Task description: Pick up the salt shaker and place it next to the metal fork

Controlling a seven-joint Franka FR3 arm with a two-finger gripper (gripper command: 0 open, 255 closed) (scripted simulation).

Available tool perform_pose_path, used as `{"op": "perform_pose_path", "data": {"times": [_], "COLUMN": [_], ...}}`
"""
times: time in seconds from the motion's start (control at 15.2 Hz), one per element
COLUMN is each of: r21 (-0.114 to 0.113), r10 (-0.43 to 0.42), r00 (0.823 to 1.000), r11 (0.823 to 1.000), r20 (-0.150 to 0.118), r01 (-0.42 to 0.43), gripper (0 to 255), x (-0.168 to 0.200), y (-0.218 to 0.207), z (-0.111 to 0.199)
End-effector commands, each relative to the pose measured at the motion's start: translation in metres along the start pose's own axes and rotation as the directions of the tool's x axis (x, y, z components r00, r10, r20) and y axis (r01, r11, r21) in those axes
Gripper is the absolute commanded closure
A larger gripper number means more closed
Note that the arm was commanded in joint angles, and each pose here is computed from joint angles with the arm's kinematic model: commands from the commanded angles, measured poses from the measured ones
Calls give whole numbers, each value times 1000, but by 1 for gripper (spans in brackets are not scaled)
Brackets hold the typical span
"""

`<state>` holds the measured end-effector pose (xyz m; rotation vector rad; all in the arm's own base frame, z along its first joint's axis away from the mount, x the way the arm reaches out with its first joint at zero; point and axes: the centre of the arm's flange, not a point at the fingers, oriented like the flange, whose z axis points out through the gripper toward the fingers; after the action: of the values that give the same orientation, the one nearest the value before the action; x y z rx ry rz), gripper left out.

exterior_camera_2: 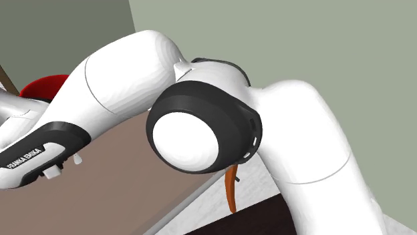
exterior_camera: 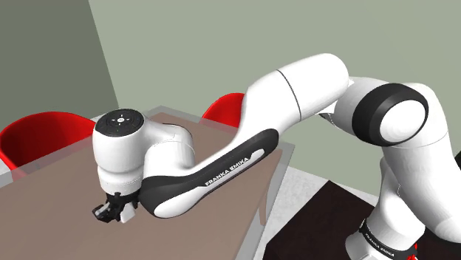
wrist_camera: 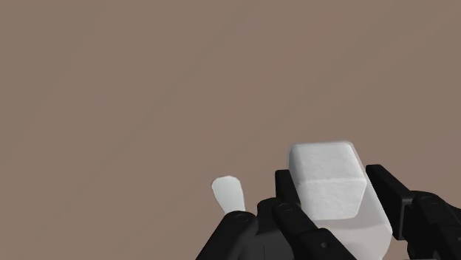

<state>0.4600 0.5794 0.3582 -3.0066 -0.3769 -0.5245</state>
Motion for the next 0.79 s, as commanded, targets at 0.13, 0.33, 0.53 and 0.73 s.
{"op": "perform_pose_path", "data": {"times": [0.13,0.33,0.53,0.73], "r21": [0,0,0,0], "r10": [0,0,0,0], "r00": [1000,1000,1000,1000], "r11": [1000,1000,1000,1000], "r20": [0,0,0,0], "r01": [0,0,0,0], "gripper": [255,255,255,255], "x": [-8,-14,-14,-14], "y": [1,1,1,1], "z": [19,36,36,36]}}
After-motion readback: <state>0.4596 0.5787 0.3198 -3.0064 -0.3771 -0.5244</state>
